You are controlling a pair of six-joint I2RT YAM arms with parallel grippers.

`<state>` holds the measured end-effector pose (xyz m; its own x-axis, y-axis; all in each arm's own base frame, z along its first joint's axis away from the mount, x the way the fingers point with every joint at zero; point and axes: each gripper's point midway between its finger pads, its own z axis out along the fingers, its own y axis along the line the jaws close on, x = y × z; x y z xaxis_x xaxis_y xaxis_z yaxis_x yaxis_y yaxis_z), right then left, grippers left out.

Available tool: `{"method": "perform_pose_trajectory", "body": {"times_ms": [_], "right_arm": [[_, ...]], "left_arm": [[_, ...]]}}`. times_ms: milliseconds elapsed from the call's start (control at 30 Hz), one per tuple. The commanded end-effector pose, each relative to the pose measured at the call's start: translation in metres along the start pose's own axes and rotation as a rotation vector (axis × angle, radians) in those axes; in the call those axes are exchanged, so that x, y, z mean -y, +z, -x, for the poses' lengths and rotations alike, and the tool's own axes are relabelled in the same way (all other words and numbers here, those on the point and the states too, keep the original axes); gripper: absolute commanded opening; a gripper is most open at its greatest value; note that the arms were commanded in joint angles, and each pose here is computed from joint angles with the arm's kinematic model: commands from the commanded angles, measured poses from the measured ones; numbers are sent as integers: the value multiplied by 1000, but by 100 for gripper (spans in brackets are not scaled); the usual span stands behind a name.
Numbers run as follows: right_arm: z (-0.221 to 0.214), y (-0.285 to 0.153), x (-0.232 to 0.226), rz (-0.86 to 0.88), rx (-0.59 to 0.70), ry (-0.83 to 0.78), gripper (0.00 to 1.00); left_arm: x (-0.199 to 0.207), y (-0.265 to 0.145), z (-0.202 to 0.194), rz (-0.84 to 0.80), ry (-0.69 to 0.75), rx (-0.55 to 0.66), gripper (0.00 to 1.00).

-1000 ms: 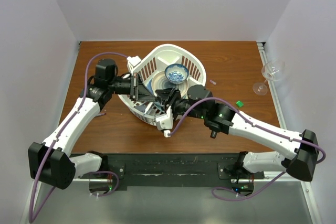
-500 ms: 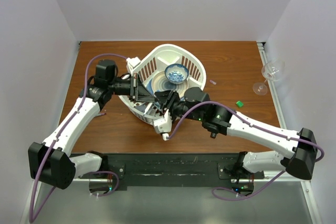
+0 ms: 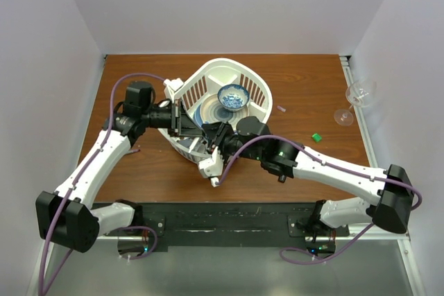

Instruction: Insert the pens into the pen caps

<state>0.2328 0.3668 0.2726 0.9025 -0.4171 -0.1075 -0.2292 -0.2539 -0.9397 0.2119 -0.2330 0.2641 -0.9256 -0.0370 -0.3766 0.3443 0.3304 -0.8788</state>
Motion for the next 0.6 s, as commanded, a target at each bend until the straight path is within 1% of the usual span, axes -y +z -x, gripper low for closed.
{"method": "perform_pose_trajectory", "body": {"times_ms": [0, 33, 67, 133, 167, 233, 300, 333, 367, 433, 500, 533, 567], "right_arm": [[-8, 6, -2, -19, -42, -34, 12], [-7, 5, -2, -19, -39, -31, 3], [-6, 5, -1, -23, -34, -27, 0], [-4, 3, 2, -40, -24, -4, 0], [-4, 2, 3, -56, -18, 8, 0], [0, -2, 13, -127, -1, 60, 0], [1, -2, 13, -127, 7, 115, 0], [4, -1, 11, -108, 22, 125, 0], [6, -2, 10, -98, 32, 145, 0], [8, -2, 8, -102, 47, 150, 0], [10, -3, 8, -121, 59, 180, 0], [11, -5, 9, -126, 65, 190, 0], [12, -6, 9, -127, 73, 204, 0]], "left_arm": [[29, -8, -13, -105, 70, -44, 0], [28, -8, -13, -103, 67, -45, 0], [29, -8, -13, -103, 64, -44, 0], [31, -8, -11, -104, 66, -42, 8], [32, -9, -10, -102, 67, -38, 14], [36, -9, -5, -104, 81, -28, 23], [43, -10, 2, -108, 100, -15, 33], [42, -8, 9, -95, 102, 3, 38], [42, -8, 13, -86, 100, 16, 47], [47, -7, 29, -72, 122, 50, 53], [59, -10, 42, -71, 151, 82, 62], [56, -10, 50, -53, 146, 99, 69], [57, -10, 56, -47, 152, 109, 72]]}}
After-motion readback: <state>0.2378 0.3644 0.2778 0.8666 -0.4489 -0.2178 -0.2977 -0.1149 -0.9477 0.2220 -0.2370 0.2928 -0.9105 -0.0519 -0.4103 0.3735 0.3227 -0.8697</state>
